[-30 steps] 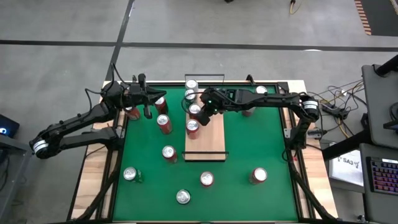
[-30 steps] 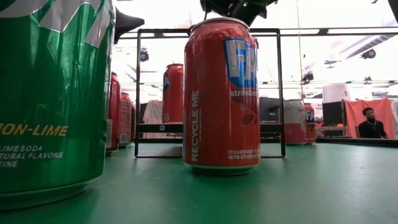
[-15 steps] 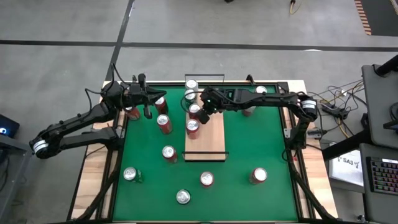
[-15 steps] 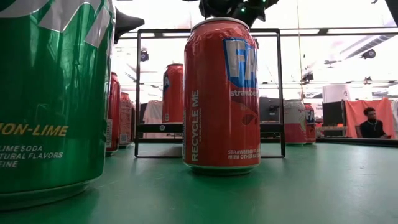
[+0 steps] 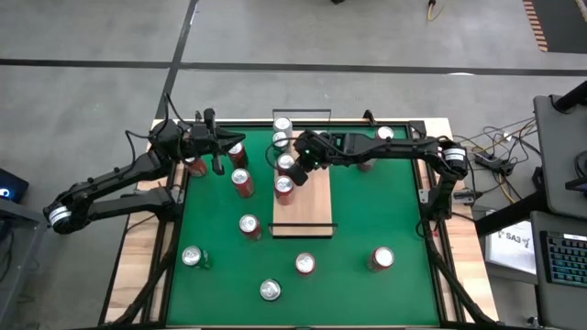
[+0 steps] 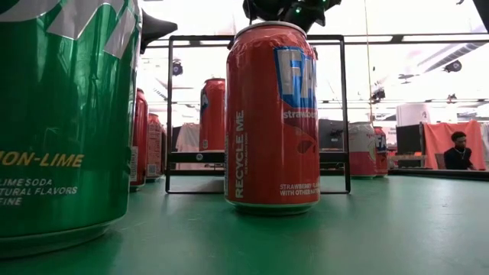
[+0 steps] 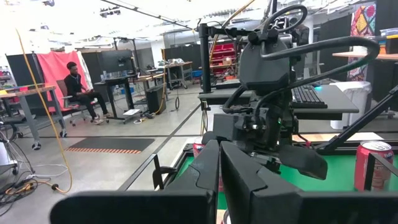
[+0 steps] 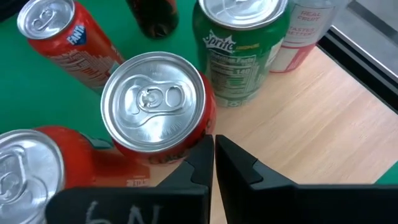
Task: Place canned beverage on shelf
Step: Put the right red soda can on the shelf
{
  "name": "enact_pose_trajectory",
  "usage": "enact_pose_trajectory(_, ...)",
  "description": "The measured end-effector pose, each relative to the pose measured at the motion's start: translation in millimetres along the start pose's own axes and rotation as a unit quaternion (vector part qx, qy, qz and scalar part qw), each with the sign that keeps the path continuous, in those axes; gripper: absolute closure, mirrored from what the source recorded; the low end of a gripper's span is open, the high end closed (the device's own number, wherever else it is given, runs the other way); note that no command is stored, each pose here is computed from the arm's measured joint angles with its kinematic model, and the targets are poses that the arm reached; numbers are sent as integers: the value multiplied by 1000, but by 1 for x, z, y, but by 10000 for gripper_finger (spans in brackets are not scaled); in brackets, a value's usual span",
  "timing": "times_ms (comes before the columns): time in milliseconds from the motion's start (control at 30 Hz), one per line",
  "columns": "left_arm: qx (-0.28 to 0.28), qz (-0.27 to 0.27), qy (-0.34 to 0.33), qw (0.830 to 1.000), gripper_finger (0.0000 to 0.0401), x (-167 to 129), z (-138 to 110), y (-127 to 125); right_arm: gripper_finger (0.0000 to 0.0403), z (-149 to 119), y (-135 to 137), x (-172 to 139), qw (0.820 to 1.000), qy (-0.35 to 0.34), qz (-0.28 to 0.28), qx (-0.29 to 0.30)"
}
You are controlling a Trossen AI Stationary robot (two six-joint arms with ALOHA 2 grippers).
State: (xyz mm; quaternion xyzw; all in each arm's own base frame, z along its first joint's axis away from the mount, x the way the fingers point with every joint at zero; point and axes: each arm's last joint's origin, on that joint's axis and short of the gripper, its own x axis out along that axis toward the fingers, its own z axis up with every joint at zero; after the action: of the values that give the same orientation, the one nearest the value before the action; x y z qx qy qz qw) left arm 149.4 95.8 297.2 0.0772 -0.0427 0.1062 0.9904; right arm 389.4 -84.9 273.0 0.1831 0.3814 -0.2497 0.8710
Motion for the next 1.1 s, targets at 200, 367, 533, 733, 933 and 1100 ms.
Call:
enact_pose_trajectory(200, 0, 0, 0, 1000, 401, 0, 0, 0, 394, 3, 5, 0, 999, -13, 33, 1)
enact_pose_trajectory(367, 0, 0, 0, 1000, 401, 0, 0, 0, 394, 5, 7, -1, 999, -25, 41, -1)
enact_pose_trajectory(533, 0, 0, 0, 1000, 401, 0, 0, 0, 394, 5, 7, -2, 999, -26, 37, -7)
enact_pose_trajectory(733, 0, 0, 0, 1000, 401, 0, 0, 0, 394, 18, 7, -12, 998, -57, 31, -27)
enact_pose_trajectory(933, 0, 0, 0, 1000, 401, 0, 0, 0, 394, 31, 11, -16, 992, -109, 45, -52)
enact_pose_trajectory(1100, 0, 0, 0, 1000, 401, 0, 0, 0, 394, 34, 12, -16, 989, -125, 50, -63)
